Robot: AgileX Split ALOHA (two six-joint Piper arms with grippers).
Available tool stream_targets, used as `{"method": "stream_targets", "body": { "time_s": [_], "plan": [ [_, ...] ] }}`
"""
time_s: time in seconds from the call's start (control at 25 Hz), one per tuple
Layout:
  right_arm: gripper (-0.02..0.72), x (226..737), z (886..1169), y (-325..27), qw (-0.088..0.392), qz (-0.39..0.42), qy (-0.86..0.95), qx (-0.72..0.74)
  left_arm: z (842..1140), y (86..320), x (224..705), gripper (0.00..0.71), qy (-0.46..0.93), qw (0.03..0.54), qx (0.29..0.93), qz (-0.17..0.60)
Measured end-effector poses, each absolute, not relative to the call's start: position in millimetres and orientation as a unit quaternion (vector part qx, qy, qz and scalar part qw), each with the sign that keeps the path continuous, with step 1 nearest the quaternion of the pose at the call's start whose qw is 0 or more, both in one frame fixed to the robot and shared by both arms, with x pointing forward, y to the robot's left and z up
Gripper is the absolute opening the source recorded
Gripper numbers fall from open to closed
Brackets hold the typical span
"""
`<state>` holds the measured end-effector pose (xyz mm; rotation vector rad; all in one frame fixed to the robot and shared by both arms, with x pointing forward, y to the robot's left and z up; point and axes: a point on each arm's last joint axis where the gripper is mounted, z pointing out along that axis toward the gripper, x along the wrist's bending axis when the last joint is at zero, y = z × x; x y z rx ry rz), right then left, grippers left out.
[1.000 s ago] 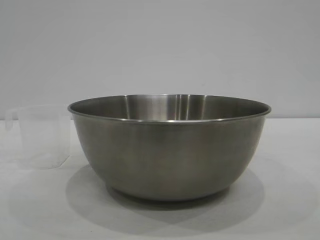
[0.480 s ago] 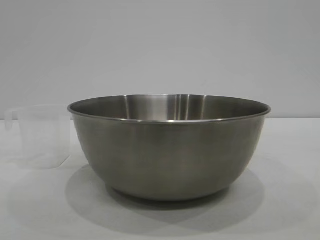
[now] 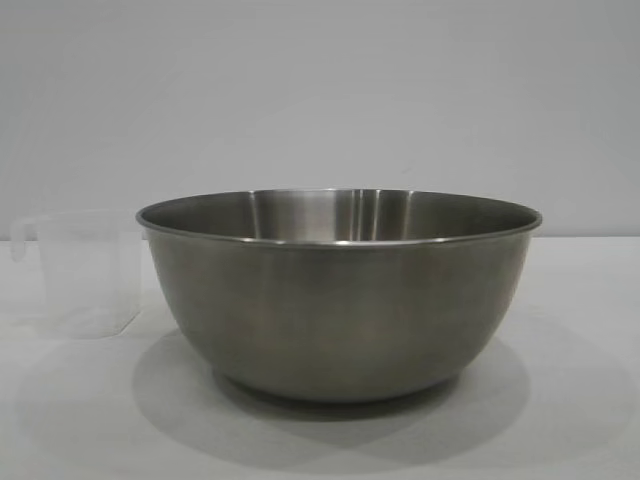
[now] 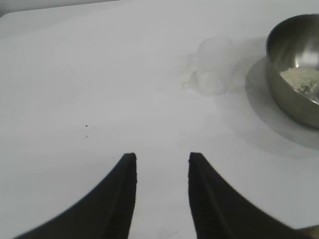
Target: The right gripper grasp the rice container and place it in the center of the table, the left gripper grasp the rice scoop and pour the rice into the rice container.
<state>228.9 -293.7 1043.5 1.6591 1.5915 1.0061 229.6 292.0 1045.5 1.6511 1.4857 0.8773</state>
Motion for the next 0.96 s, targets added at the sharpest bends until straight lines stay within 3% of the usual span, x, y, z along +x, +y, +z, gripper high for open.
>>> {"method": "stream_targets", "body": {
  "time_s": [0.96],
  "plan": [
    [0.141, 228.9, 1043.5, -293.9, 0.323, 0.371, 0.621, 0.61, 1045.5, 292.0, 229.6, 0.212, 0.579, 0.368, 0.643, 0.342]
  ]
}}
